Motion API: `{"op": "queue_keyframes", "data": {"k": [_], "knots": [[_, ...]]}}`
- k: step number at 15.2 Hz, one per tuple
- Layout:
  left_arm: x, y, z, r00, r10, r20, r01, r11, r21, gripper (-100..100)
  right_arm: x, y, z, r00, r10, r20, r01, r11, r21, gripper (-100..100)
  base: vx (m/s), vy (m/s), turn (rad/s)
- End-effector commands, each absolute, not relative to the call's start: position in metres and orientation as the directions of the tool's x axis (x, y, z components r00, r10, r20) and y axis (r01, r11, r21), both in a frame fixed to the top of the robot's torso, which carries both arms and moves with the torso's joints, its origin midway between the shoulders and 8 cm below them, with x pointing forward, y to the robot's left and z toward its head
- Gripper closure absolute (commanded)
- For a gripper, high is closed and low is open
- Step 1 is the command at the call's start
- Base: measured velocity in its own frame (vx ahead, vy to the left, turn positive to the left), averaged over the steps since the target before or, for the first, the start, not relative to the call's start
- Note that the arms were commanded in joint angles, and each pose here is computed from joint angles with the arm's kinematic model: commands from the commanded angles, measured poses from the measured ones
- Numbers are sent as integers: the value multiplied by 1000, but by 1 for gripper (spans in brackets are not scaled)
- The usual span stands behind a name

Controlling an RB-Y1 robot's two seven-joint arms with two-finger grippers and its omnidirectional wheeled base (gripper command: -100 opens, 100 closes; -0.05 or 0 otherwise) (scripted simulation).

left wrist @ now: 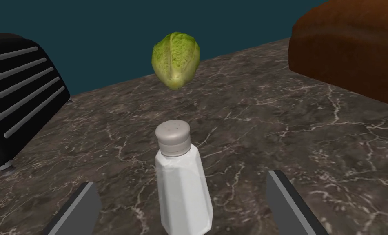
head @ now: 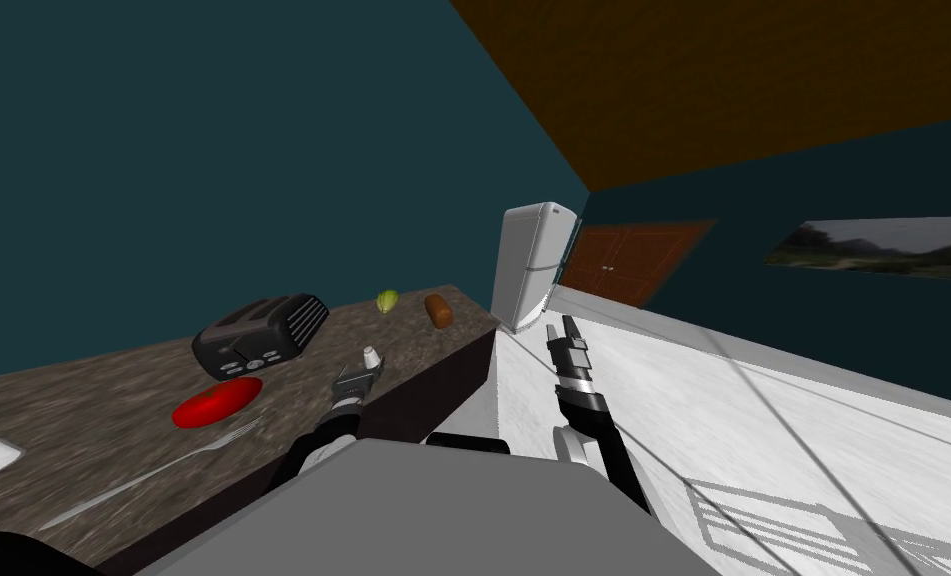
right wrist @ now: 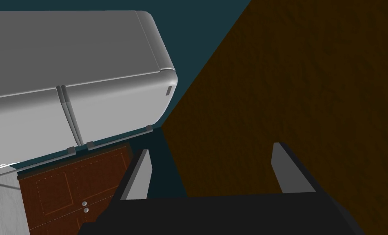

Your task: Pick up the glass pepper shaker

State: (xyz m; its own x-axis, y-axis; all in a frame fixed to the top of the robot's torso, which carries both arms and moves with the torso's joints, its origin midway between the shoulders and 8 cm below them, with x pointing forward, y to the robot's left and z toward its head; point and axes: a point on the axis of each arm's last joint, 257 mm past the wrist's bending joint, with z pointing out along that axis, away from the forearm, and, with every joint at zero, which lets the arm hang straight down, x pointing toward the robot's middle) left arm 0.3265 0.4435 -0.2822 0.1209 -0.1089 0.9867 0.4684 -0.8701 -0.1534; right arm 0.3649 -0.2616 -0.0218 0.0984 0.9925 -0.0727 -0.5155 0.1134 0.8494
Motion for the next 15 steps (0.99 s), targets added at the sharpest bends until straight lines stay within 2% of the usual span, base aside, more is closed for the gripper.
{"op": "queue_keyframes", "data": {"k": [1, 6, 10, 15], "knots": [[330, 446, -280, 126, -137, 982, 445, -877, -180, -100, 365, -262, -22, 98, 992, -73, -516, 113, 849, 0, -65, -75, -39], [337, 450, -276, 134, -188, 973, 404, -886, -227, -100, 365, -262, -22, 98, 992, -73, -515, 113, 849, 0, -44, -56, -34], [346, 457, -271, 139, -253, 957, 377, -881, -287, -100, 365, -262, -22, 99, 992, -73, -515, 114, 849, 0, -14, -3, -28], [348, 457, -276, 136, -255, 957, 422, -859, -289, -100, 365, -262, -22, 99, 992, -73, -515, 114, 850, 0, 48, 138, 34]]}}
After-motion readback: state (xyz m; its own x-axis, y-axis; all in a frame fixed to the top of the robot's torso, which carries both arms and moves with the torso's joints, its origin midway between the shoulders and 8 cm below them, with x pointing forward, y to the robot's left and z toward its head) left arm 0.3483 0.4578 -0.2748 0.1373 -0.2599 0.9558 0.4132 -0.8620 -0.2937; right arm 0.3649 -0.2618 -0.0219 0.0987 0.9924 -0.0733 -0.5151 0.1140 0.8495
